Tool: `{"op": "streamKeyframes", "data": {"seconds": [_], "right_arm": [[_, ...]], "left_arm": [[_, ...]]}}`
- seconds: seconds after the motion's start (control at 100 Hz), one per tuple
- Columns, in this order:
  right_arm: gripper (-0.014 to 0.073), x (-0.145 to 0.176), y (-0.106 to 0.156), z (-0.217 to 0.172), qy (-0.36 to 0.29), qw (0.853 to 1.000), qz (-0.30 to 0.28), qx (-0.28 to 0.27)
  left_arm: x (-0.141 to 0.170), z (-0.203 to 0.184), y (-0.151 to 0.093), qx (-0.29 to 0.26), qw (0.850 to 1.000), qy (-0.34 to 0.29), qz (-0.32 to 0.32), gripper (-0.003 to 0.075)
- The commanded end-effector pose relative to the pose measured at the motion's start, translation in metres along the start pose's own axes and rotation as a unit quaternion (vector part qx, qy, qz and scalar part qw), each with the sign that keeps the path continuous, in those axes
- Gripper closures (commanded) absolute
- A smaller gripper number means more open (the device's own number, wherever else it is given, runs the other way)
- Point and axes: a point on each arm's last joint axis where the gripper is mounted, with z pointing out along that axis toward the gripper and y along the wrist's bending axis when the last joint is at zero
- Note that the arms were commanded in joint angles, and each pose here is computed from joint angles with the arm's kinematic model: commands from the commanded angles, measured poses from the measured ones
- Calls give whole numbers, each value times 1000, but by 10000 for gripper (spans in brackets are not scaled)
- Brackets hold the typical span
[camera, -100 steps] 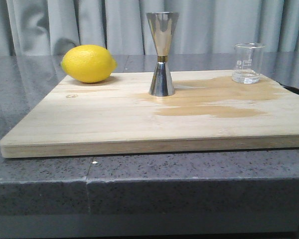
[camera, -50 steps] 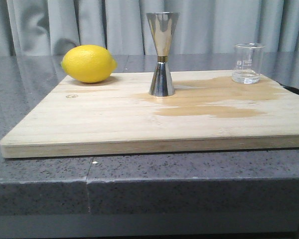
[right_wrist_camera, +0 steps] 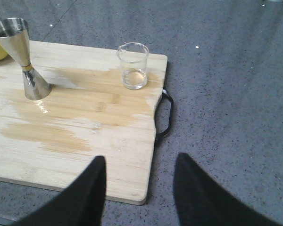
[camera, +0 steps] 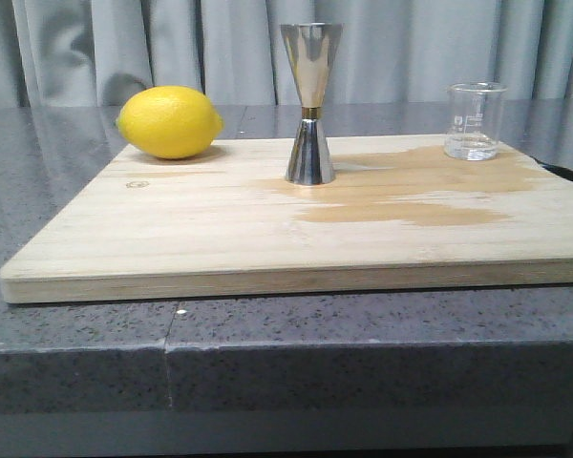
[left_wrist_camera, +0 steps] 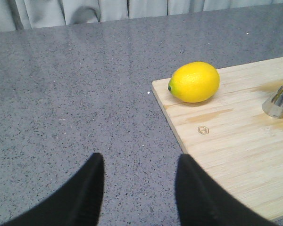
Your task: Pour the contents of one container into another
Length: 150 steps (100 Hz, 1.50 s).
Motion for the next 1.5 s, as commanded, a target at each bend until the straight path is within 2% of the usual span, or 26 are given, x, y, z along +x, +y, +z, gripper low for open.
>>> {"op": "streamKeyframes", "data": {"seconds": [0.0, 0.12, 0.18, 0.87, 0.97, 1.2, 1.49], "right_arm": [[507, -13, -1, -5, -51, 999, -2, 7], [636, -13, -1, -5, -51, 999, -2, 7], [670, -13, -1, -5, -53, 999, -2, 7], [670, -15, -1, -5, -62, 998, -3, 8], [670, -15, -1, -5, -62, 998, -3, 8], [670, -15, -1, -5, -62, 998, -3, 8], [670, -15, -1, -5, -62, 998, -3, 8]], "left_arm": [[-16, -3, -2, 7, 998, -54, 3, 601], [-16, -3, -1, 6, 998, -55, 5, 737], [-16, -3, -1, 4, 998, -56, 7, 739], [-11, -3, 0, -1, 998, -60, 12, 739], [4, -6, 6, -22, 996, -70, 42, 739], [52, -17, 14, -77, 982, -173, 21, 739], [125, -2, 18, -106, 970, -221, 3, 739]]}}
